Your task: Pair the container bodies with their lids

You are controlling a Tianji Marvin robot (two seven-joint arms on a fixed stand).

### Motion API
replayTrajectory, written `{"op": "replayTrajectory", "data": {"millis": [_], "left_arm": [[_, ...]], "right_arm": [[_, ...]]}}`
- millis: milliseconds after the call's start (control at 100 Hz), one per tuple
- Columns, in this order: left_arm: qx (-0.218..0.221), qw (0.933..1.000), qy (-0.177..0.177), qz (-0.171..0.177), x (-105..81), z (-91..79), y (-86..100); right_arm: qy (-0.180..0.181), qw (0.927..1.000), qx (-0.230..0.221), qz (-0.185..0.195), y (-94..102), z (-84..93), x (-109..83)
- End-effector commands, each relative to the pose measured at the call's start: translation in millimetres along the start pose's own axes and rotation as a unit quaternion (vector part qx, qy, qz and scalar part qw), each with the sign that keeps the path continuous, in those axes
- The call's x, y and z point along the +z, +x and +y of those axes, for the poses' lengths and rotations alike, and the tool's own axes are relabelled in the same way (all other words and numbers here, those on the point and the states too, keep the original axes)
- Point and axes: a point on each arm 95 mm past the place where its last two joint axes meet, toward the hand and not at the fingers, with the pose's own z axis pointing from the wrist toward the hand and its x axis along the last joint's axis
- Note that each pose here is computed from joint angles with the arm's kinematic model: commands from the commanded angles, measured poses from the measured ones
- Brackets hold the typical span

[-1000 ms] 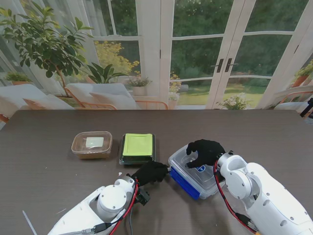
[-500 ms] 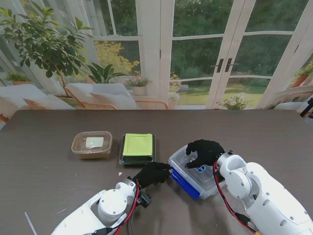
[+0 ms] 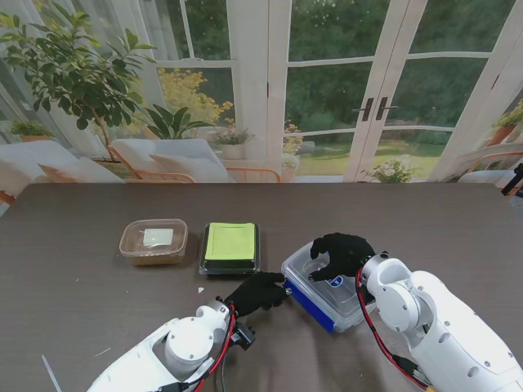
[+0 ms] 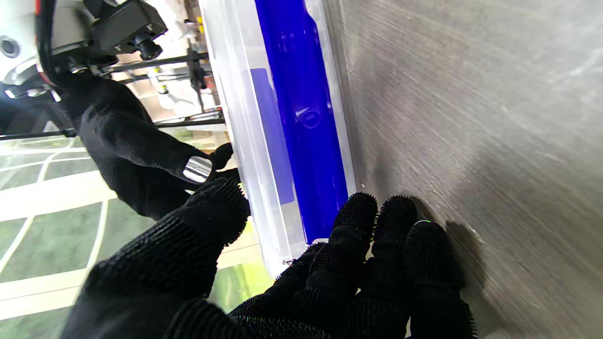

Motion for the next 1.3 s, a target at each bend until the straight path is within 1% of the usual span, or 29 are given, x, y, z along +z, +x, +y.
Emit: {"op": "replayTrajectory", "data": {"millis": [0,60,130,180,310,430,490,570,720,800,950,1060,1140,1290], "left_arm": [[0.011,0.9999,-0.007,-0.009,-0.3,7.7,1.5],[0.030,0.9992,-0.001,-0.028,-0.4,5.8,0.1],[0.041,0.9982,-0.001,-0.043,0.4,4.9,-1.3],[0.048,0.9973,-0.005,-0.055,1.7,4.7,-2.1],[0.063,0.9955,-0.020,-0.068,8.2,5.0,-5.2],[0.049,0.9944,-0.042,-0.084,12.9,5.5,-6.2],[0.050,0.9931,-0.052,-0.093,14.2,5.1,-7.3],[0.052,0.9917,-0.060,-0.101,15.5,4.9,-9.4],[0.033,0.9901,-0.072,-0.116,16.3,5.7,-11.4],[0.029,0.9896,-0.074,-0.120,16.2,5.9,-12.1],[0.007,0.9895,-0.074,-0.124,13.9,6.6,-11.0],[0.008,0.9895,-0.072,-0.125,11.1,5.0,-10.5],[0.004,0.9901,-0.066,-0.123,9.3,4.5,-10.3],[-0.022,0.9908,-0.055,-0.121,5.8,4.0,-8.8]], "right_arm": [[0.051,0.9986,0.009,0.005,5.3,-36.1,-2.9],[0.051,0.9987,0.009,0.005,5.5,-36.2,-2.6],[0.051,0.9986,0.009,0.006,5.7,-36.4,-2.5],[0.052,0.9986,0.009,0.006,5.8,-36.5,-2.6],[0.053,0.9985,0.008,0.006,5.8,-36.6,-2.9],[0.053,0.9986,0.007,0.004,5.0,-36.1,-3.2],[0.052,0.9986,0.007,0.003,4.2,-36.0,-3.1],[0.052,0.9986,0.007,0.002,3.2,-36.3,-2.7],[0.053,0.9985,0.008,0.001,2.1,-38.0,-2.2],[0.054,0.9985,0.008,0.002,1.9,-38.9,-1.8],[0.055,0.9984,0.008,0.002,2.2,-40.4,-1.3],[0.056,0.9984,0.008,0.003,2.7,-41.3,-1.0],[0.055,0.9984,0.009,0.003,3.2,-41.9,-0.5],[0.056,0.9984,0.009,0.003,3.9,-42.5,-0.2]]}}
